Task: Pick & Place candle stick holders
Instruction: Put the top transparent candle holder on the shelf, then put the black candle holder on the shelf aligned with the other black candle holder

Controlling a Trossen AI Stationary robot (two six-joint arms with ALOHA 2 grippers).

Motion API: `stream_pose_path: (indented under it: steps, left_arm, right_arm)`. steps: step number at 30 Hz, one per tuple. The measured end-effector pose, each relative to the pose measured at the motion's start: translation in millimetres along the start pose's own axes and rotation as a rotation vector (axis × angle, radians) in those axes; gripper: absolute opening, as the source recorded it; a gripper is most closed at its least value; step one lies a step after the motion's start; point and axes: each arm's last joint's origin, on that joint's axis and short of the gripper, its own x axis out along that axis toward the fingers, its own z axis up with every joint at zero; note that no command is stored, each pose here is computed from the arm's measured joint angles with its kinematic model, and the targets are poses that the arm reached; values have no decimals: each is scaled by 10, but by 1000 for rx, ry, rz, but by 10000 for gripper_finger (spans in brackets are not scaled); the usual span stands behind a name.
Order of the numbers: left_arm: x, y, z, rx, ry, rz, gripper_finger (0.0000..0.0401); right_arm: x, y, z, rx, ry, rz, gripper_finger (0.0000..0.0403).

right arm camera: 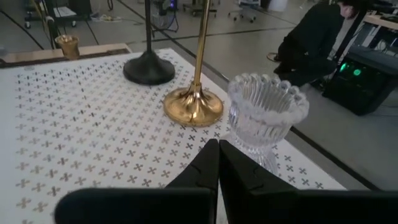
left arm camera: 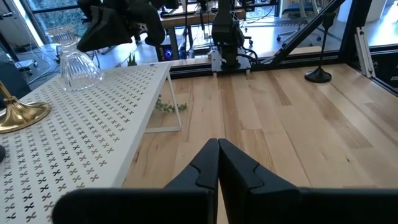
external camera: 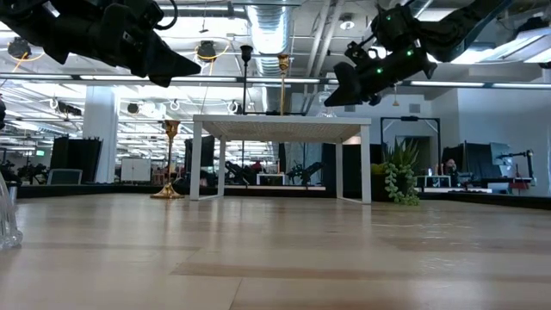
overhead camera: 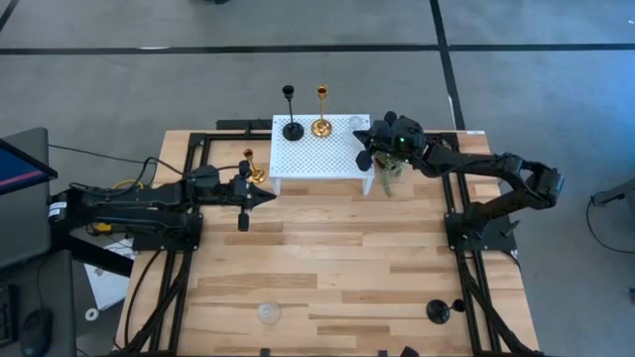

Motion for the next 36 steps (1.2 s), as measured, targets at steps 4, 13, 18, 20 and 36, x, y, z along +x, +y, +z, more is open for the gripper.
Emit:
stream_pose_path:
  steps: [4,13,18,20,36]
  left_arm:
    - [0,0,1,0,-1,0,7]
    - [0,0,2,0,-2,0,7]
    - [0,0,2,0,-2,0,6]
    - [0,0,2,2,-2,0,7]
    - [0,0,1,33,-1,0,6]
  right_arm:
    - [4,-23,-5,2,1,-6,0]
    - [287,-41,-95,5,69,3,0]
    - [257,1,-26,-4,134,27,0]
    - [173,47,20,-6,148,34,0]
    - [-849,389,350,-60,223,132,0]
